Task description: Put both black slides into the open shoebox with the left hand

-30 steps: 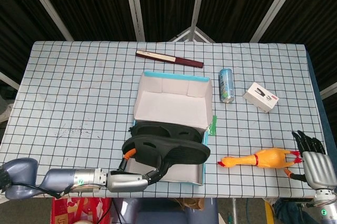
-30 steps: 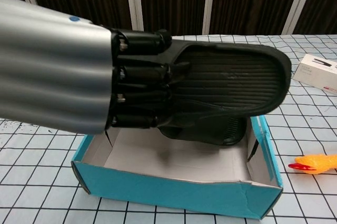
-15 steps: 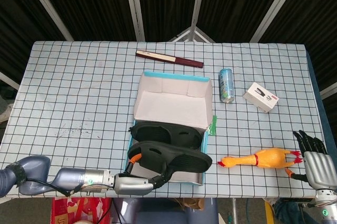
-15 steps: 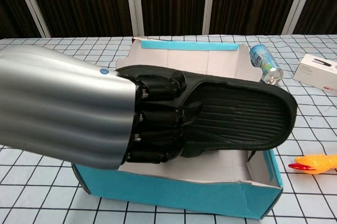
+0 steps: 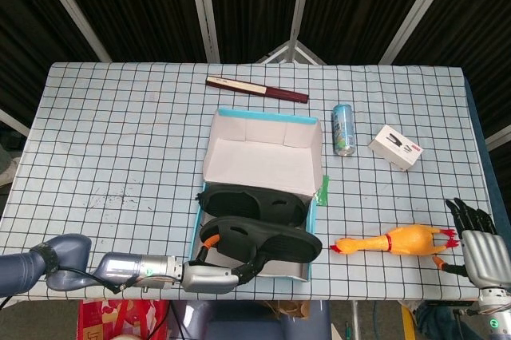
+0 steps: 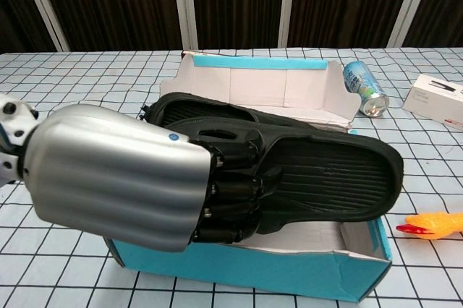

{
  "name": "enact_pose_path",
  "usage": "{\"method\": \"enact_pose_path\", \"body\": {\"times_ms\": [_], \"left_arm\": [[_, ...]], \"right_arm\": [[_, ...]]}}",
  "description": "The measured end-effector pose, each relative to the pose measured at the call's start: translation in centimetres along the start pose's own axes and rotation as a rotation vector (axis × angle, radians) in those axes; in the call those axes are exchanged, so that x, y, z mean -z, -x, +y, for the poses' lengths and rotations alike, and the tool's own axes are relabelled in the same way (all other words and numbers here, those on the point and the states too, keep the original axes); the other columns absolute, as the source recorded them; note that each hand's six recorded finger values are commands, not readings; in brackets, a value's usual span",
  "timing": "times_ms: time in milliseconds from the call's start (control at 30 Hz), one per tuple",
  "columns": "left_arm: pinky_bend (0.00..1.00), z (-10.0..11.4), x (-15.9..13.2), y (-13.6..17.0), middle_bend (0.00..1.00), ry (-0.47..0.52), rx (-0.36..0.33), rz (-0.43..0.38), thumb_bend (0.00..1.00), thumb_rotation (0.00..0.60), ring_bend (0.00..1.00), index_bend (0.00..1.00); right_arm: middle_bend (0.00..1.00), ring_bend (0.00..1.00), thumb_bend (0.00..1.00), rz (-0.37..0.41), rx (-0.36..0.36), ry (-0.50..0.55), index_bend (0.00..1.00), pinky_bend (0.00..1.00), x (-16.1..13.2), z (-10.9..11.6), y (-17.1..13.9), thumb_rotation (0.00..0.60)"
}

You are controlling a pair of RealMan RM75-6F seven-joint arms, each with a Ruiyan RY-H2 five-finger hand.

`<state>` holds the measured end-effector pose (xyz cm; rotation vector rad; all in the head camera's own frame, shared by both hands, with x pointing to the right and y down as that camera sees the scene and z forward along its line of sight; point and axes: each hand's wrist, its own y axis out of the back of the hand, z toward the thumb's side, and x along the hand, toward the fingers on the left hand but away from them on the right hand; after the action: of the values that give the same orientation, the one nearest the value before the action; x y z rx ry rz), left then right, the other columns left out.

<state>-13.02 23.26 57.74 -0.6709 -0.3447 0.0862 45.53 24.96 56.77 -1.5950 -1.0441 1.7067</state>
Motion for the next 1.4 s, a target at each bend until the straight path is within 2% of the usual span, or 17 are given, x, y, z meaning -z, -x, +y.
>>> {"method": "enact_pose_path", "body": {"times_ms": [167, 300, 867, 1400], "left_arm": [[0.33, -0.2, -0.9, -1.0, 0.47, 0.034, -0.015, -0.005, 0.50, 0.600, 0.19, 0.32], [0.33, 0.3, -1.3, -0.7, 0.48, 0.052, -0.024, -0.007, 0.51, 0.600, 0.19, 0.32], [0.33, -0.5, -2.0, 0.9, 0.49, 0.116, 0.056, -0.008, 0.53, 0.600, 0.20, 0.33], [0.33, -0.3, -3.5, 0.9, 0.49, 0.196, 0.073, -0.045, 0.54, 0.600, 0.21, 0.33]], "right_arm": [[0.05, 0.09, 0.16, -0.004, 0.000, 0.002, 0.00, 0.07, 0.1, 0.0, 0.1, 0.600], [0.05, 0.09, 0.16, -0.003, -0.001, 0.002, 0.00, 0.07, 0.1, 0.0, 0.1, 0.600], [0.05, 0.09, 0.16, -0.004, -0.006, 0.000, 0.00, 0.07, 0.0, -0.1, 0.1, 0.600], [0.05, 0.09, 0.16, -0.006, 0.000, 0.004, 0.00, 0.07, 0.1, 0.1, 0.0, 0.600]]}}
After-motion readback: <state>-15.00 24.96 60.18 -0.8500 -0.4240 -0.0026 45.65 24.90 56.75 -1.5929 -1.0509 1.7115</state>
